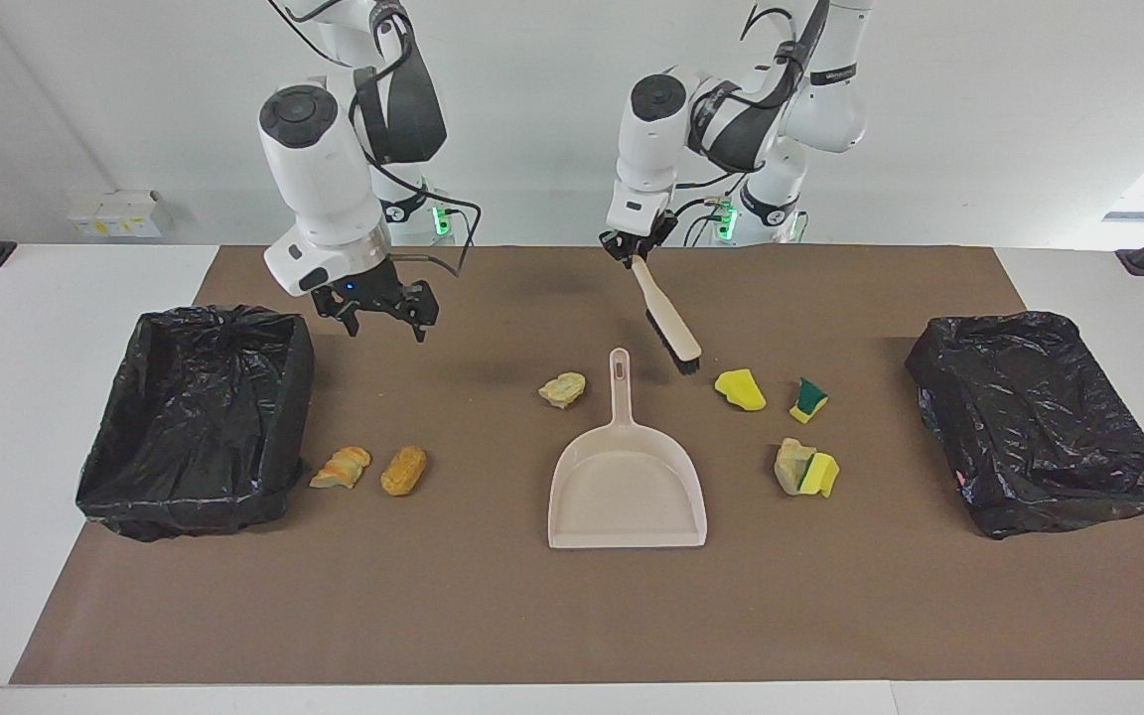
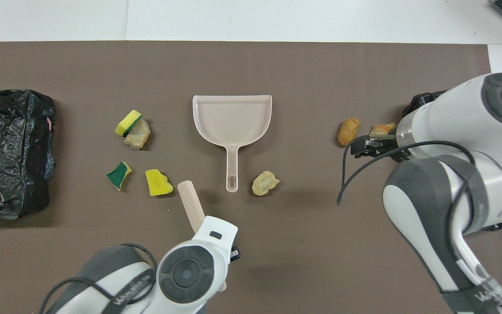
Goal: Sweep and dump trash in bin
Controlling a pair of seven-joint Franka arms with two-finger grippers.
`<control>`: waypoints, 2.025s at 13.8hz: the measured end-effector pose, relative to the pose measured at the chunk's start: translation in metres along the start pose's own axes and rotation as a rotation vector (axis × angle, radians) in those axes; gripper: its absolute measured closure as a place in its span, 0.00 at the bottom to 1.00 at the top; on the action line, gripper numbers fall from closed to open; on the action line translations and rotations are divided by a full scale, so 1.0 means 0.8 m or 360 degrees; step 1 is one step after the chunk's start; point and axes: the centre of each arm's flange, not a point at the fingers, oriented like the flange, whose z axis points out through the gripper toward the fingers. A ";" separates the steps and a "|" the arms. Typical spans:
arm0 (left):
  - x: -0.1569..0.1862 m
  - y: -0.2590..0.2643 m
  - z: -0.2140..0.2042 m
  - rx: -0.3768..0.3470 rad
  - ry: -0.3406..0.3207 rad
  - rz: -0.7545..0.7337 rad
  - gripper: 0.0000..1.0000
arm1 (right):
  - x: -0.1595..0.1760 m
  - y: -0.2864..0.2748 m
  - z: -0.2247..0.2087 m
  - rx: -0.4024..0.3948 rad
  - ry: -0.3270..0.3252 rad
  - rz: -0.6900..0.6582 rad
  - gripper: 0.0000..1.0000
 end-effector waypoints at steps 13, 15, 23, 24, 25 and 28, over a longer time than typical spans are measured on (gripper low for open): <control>0.353 -0.319 -0.047 -0.0001 0.0030 0.0555 0.73 | -0.078 -0.283 0.131 0.0049 0.0230 -0.0061 0.13; 0.398 -0.310 -0.026 -0.0020 0.0099 0.0564 0.73 | -0.082 -0.300 0.147 0.0029 0.0271 -0.0127 0.13; 0.410 -0.247 0.038 -0.0032 0.0064 0.0880 0.73 | -0.106 -0.345 0.155 0.0001 0.0343 -0.0285 0.13; 0.401 -0.233 0.039 -0.0043 0.0048 0.0894 0.73 | -0.111 -0.352 0.157 0.0006 0.0355 -0.0310 0.13; 0.389 -0.219 0.040 -0.0053 0.0016 0.0895 0.73 | -0.115 -0.359 0.160 0.0022 0.0368 -0.0329 0.13; 0.364 -0.187 0.036 -0.0080 -0.0027 0.0841 0.73 | -0.116 -0.362 0.171 0.0016 0.0362 -0.0337 0.30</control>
